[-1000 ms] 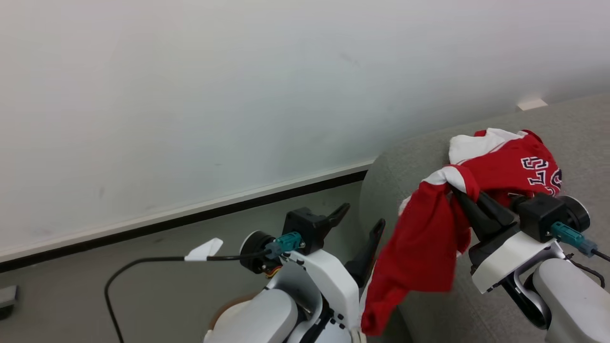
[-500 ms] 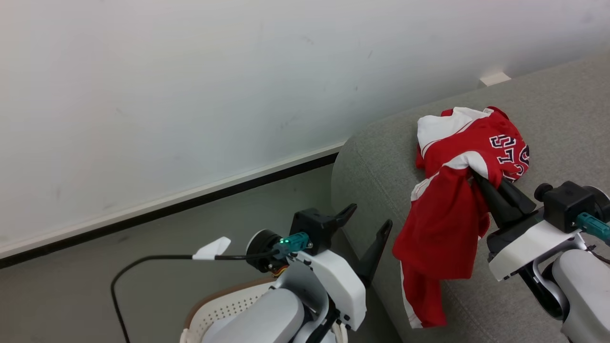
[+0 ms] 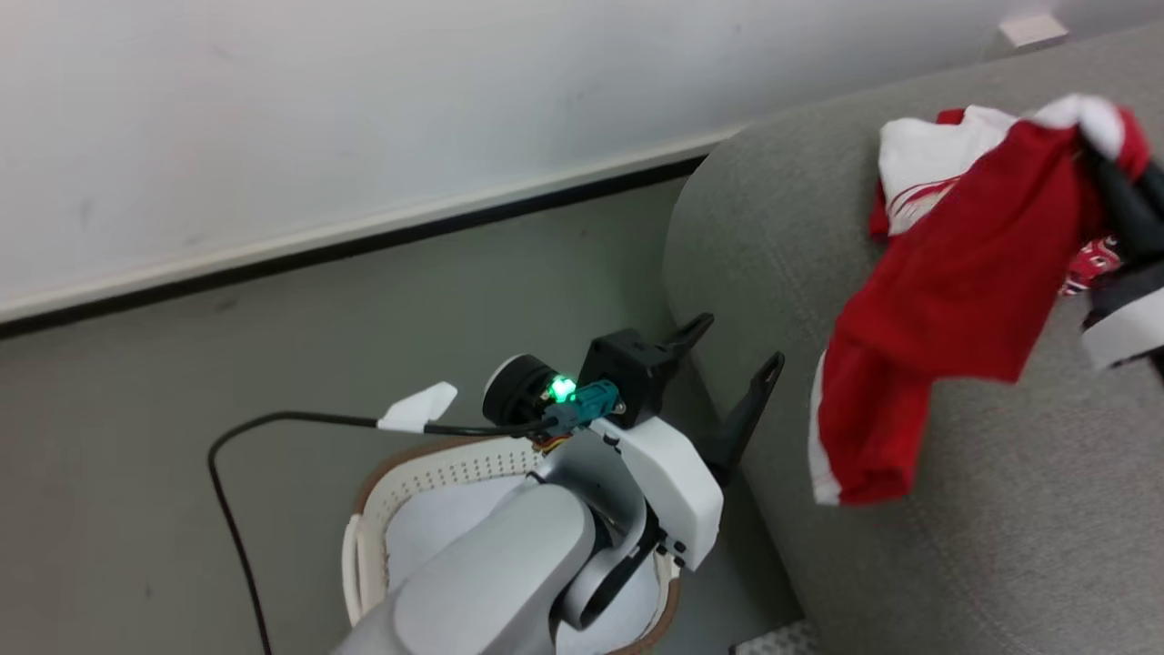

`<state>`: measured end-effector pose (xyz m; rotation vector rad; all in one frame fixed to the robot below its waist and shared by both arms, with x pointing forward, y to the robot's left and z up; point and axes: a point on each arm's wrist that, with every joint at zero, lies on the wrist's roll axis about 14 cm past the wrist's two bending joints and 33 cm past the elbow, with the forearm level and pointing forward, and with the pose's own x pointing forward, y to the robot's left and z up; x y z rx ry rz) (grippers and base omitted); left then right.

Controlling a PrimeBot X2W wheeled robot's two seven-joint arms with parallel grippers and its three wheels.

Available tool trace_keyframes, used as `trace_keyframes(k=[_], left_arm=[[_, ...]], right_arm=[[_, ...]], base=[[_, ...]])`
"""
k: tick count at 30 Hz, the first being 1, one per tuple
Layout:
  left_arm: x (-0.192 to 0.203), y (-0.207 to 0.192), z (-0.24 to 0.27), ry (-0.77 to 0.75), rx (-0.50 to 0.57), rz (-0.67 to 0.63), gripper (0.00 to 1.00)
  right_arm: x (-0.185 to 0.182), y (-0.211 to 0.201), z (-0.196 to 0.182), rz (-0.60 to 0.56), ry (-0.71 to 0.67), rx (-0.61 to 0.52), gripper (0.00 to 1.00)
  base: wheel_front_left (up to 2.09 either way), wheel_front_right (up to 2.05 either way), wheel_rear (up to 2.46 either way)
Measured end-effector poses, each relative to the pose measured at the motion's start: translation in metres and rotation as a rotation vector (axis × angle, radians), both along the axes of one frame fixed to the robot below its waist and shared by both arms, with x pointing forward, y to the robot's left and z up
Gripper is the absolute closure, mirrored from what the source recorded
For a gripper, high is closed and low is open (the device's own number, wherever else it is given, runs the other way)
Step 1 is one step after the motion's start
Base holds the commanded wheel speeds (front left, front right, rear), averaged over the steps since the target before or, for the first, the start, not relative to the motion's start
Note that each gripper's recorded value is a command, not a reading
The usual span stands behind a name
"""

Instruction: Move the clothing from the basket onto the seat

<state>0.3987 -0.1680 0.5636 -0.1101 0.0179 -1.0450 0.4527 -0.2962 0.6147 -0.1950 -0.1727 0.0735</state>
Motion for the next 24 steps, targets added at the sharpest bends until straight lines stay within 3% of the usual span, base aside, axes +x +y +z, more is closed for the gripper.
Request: trace_keyframes(k=[10, 12, 17, 22, 24], left_arm=[[0.06, 0.039, -0.048, 0.076, 0.001, 0.115, 0.0], [0.068, 0.046, -0.055, 0.084, 0.004, 0.137, 0.0], [0.082, 0.061, -0.078, 0.123, 0.006, 0.177, 0.0], [0.088, 0.072, -0.1, 0.156, 0.028, 0.204, 0.0], [0.09, 0.076, -0.101, 0.15, 0.018, 0.217, 0.0]], right_arm=[[0.091, -0.092, 0.108, -0.224, -0.225, -0.048, 1.0], [0.101, -0.112, 0.112, -0.285, -0.229, -0.061, 1.0], [0.127, -0.138, 0.039, -0.384, -0.078, -0.019, 1.0], [0.117, -0.141, -0.093, -0.459, 0.194, 0.073, 1.0], [0.108, -0.134, -0.127, -0.471, 0.258, 0.118, 1.0]], base=[[0.0, 0.0, 0.0], [0.0, 0.0, 0.0], [0.0, 0.0, 0.0], [0.0, 0.0, 0.0], [0.0, 0.0, 0.0]])
